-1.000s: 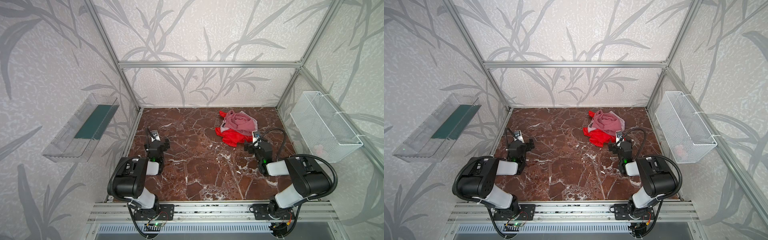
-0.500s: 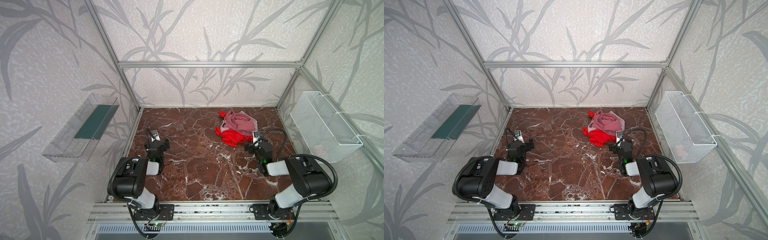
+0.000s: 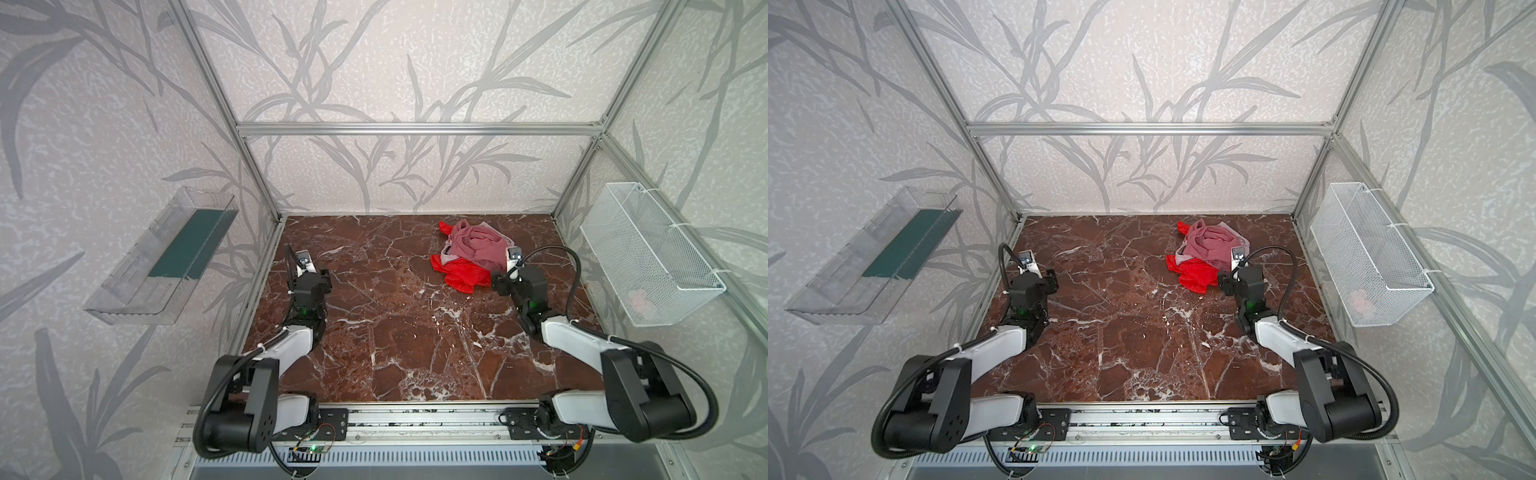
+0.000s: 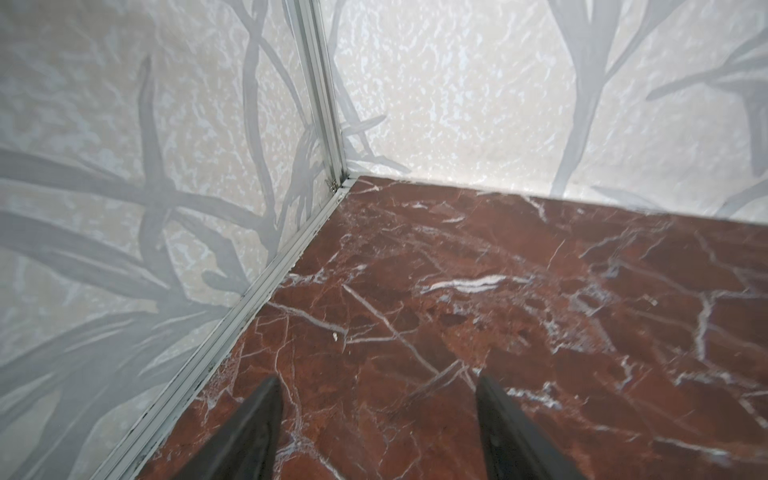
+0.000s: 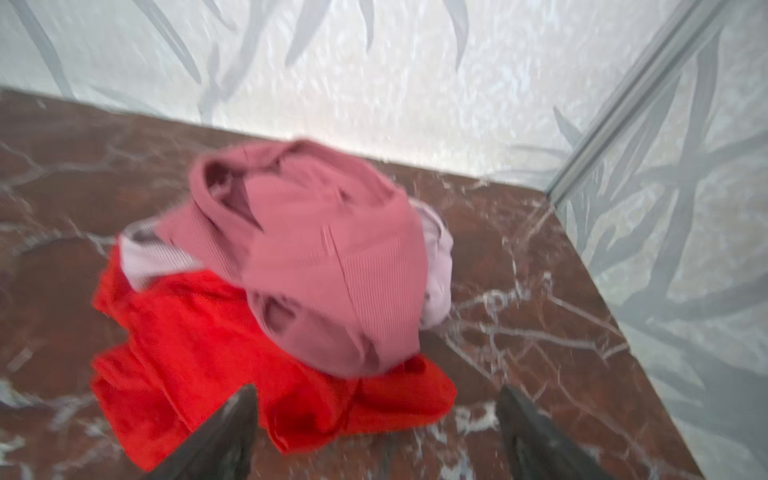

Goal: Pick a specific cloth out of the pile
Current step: 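Reach the right gripper forward to the cloth pile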

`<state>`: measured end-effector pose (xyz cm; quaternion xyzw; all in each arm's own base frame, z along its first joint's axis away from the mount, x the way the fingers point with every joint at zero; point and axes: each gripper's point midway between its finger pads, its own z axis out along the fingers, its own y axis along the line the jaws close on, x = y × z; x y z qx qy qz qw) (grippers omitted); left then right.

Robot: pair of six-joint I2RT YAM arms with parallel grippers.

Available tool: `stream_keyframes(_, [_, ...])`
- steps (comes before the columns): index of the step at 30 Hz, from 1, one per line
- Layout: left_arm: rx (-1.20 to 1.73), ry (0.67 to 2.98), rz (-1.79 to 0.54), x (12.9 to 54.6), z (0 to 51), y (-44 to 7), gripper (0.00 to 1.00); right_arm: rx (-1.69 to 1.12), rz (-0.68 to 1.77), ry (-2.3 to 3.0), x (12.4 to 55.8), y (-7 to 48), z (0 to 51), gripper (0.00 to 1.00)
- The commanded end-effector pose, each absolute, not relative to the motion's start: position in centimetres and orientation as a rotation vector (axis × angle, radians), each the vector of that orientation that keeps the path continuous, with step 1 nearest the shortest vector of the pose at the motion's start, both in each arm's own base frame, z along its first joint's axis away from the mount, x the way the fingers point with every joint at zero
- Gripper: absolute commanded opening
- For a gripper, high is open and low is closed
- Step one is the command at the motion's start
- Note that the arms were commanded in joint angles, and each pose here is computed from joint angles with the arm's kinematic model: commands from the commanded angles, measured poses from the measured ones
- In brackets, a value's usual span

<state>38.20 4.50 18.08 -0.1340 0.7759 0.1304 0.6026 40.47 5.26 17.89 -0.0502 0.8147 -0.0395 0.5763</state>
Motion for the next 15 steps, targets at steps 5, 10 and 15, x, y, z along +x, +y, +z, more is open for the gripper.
stream_keyframes(5, [-0.421,1.973,0.075,37.1,19.2,1.8,0.68,-0.362,0.028,2.148,37.7,14.4,20.6,0.75])
stream_keyframes(10, [-0.435,1.999,-0.060,37.1,20.0,0.2,0.67,-0.509,0.049,2.251,38.1,20.5,19.3,0.55])
stream_keyframes(15, [-0.422,2.010,-0.115,37.2,20.1,-0.7,0.67,-0.553,0.042,2.360,39.7,23.2,16.3,0.39])
